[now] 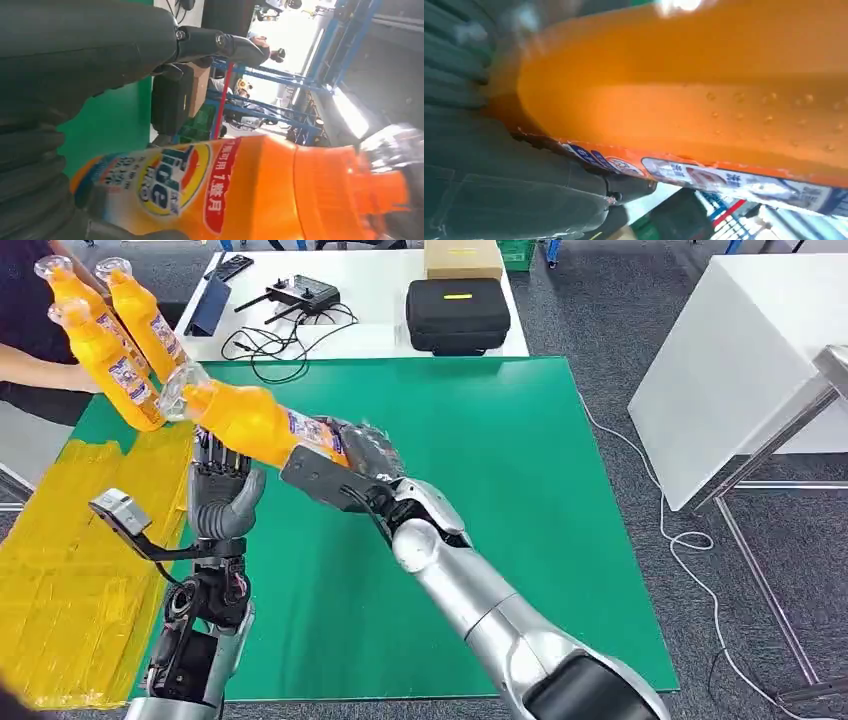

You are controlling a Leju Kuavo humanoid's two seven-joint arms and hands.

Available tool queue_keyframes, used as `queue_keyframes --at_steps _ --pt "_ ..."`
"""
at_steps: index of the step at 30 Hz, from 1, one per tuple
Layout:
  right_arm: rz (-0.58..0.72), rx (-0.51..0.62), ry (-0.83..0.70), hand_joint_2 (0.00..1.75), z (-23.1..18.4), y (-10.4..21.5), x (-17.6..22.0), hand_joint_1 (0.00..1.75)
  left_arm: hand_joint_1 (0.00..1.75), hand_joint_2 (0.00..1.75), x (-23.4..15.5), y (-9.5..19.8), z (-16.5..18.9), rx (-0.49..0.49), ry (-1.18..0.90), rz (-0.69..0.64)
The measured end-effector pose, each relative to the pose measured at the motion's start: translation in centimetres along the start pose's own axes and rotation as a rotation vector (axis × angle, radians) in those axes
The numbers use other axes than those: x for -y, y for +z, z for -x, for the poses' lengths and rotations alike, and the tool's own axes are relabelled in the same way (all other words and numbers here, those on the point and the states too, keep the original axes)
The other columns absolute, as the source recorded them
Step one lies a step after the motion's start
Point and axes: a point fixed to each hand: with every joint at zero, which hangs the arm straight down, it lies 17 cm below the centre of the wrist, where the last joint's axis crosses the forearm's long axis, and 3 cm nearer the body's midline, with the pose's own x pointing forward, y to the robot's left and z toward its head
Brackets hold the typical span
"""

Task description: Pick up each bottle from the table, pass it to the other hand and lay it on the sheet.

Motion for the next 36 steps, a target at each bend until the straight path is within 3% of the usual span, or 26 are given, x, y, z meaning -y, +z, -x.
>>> queue_keyframes --at_steps 9,25,26,27,36 --pt "-0.061 -0.052 -0.006 1.75 -0.7 0.1 -2.4 1.75 0.0 1.75 3.1 0.0 0.6 -0.028 0.014 0.066" --pt "-0.11 -0.072 0.09 1.75 -0.8 0.2 -3.6 1.75 0.0 1.75 2.4 1.7 0.8 -0.041 -0.001 0.034" --pt "-0.116 -0.073 0.095 1.75 -0.7 0.3 -3.8 1.75 1.52 1.75 2.3 2.0 0.9 -0.041 -0.002 0.03" --pt "-0.12 -0.072 0.1 1.75 -0.7 0.3 -3.9 1.75 1.75 1.75 2.2 2.3 0.9 -0.042 -0.002 0.027" --pt "-0.136 -0.065 0.107 1.75 -0.5 0.5 -4.5 1.75 1.75 1.75 1.0 3.7 0.8 -0.026 0.002 -0.002"
